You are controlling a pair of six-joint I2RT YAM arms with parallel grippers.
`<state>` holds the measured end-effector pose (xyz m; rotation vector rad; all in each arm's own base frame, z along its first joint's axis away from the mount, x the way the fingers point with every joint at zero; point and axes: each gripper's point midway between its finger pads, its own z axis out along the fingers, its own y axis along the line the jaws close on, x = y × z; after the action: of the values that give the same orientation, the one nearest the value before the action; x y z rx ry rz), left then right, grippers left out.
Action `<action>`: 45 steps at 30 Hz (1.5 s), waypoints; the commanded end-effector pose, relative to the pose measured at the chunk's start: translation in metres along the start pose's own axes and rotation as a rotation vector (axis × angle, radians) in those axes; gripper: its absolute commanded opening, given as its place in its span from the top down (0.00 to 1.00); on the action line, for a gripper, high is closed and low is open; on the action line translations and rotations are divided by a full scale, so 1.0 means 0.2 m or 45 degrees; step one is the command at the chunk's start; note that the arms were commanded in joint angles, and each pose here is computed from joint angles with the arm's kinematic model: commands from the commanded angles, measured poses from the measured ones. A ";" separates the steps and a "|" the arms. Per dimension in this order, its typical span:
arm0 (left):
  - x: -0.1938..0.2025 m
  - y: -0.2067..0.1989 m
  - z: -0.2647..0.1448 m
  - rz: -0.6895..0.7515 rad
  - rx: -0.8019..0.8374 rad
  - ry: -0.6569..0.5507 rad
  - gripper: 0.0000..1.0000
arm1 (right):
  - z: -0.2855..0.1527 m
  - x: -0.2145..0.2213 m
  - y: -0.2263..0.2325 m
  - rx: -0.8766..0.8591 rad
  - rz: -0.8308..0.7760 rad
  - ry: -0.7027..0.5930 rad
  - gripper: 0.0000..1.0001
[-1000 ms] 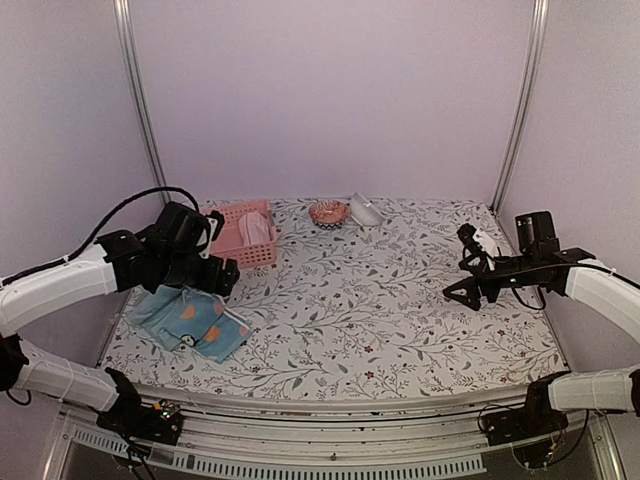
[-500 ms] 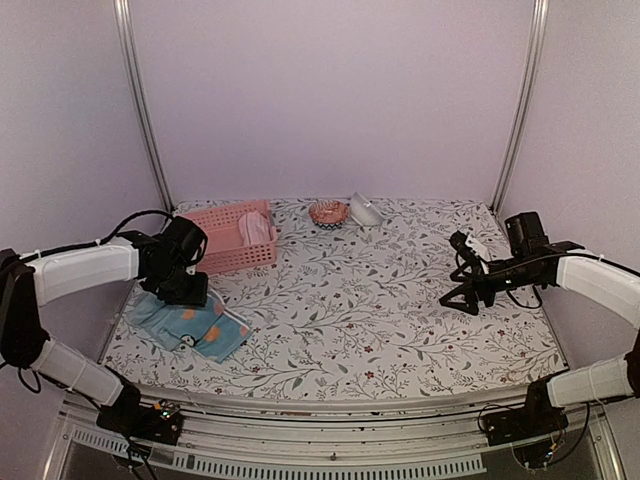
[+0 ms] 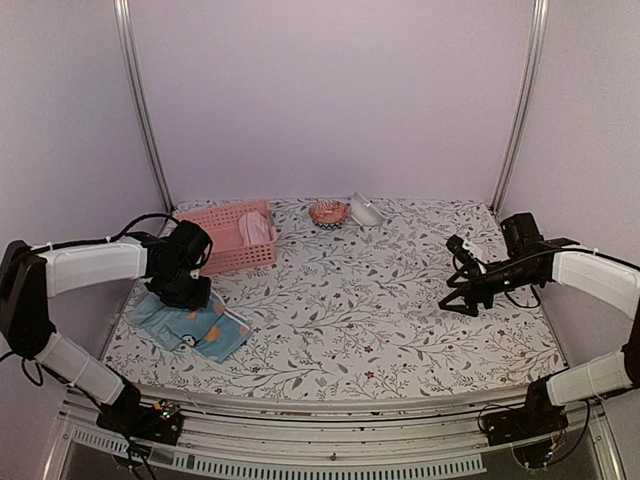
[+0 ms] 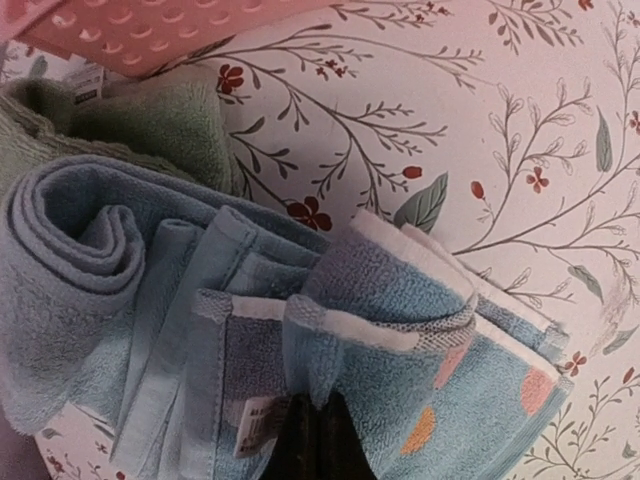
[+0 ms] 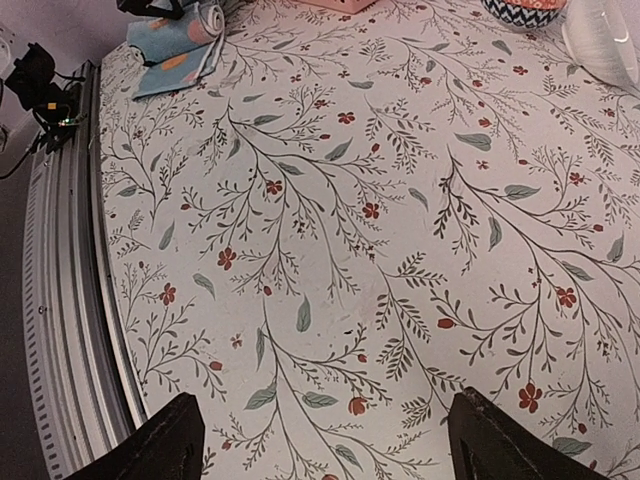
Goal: Roll the towels
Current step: Pick up the towel from the towel pile, then place the towel at the center of the board.
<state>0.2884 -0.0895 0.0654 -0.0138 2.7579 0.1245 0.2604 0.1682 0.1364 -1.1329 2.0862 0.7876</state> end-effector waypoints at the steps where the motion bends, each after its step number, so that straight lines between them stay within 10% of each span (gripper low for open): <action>1: -0.13 -0.13 -0.13 0.049 0.115 -0.105 1.00 | -0.02 -0.05 0.02 -0.034 -0.022 -0.027 0.15; 15: -0.50 -1.26 -1.66 0.504 1.310 -1.012 1.00 | -0.22 -0.36 -0.11 0.097 -0.047 -0.163 0.23; 27: 0.09 -1.25 -0.70 0.542 1.162 -0.462 1.00 | -0.19 -0.29 -0.11 0.065 -0.026 -0.135 0.24; 33: -0.07 -1.32 -0.56 0.547 0.974 -0.496 1.00 | -0.20 -0.35 -0.14 0.075 -0.011 -0.150 0.25; 38: -0.50 -1.64 -0.83 0.623 1.003 -0.746 1.00 | -0.31 -0.43 -0.32 0.215 0.083 -0.158 0.29; 45: -0.67 -2.08 -1.94 0.957 1.555 -1.216 1.00 | -0.73 -0.51 -0.60 0.410 0.263 -0.340 0.30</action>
<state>0.3467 -0.5011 0.3221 0.8287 1.7835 -0.8755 0.3656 0.0877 0.2531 -0.7421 2.0374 0.6282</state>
